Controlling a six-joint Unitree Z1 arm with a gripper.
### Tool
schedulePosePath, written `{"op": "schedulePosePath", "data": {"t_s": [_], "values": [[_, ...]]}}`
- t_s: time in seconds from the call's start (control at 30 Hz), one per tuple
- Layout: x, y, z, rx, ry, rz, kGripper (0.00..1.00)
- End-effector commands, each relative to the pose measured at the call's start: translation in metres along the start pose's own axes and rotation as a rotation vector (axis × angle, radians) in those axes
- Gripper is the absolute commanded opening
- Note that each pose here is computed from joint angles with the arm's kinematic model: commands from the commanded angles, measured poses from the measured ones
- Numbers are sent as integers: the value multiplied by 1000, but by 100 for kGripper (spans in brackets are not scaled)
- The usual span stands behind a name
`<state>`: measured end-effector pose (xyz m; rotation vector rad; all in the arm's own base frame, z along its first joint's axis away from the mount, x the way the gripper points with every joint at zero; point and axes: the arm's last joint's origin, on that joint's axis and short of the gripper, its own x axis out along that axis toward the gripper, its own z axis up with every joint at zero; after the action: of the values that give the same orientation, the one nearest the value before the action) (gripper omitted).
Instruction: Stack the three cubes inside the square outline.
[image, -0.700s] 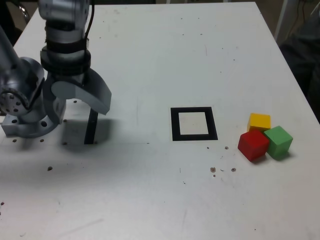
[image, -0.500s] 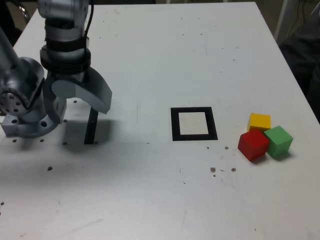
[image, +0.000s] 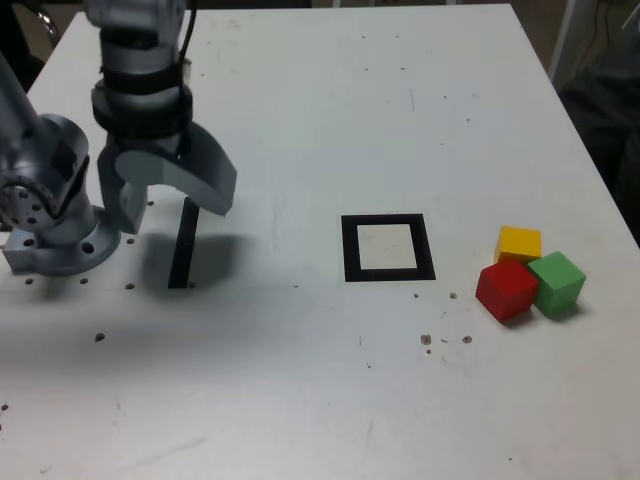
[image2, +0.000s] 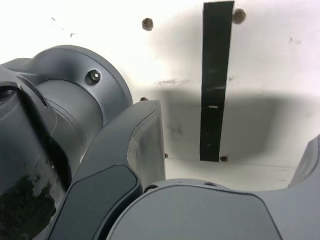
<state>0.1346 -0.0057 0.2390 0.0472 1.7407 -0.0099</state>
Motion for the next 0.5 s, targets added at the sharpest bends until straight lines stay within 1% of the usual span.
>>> {"op": "schedulePosePath", "data": {"t_s": [0.0, 0.1, 0.2, 0.33, 0.47], "values": [[-12, 3, 17, 69, -6, 48, 98], [-29, 4, 40, 165, -39, 82, 97], [-46, 4, 65, 256, -63, 97, 97], [-66, 4, 94, 351, -81, 120, 97], [-80, 5, 116, 435, -92, 163, 98]]}}
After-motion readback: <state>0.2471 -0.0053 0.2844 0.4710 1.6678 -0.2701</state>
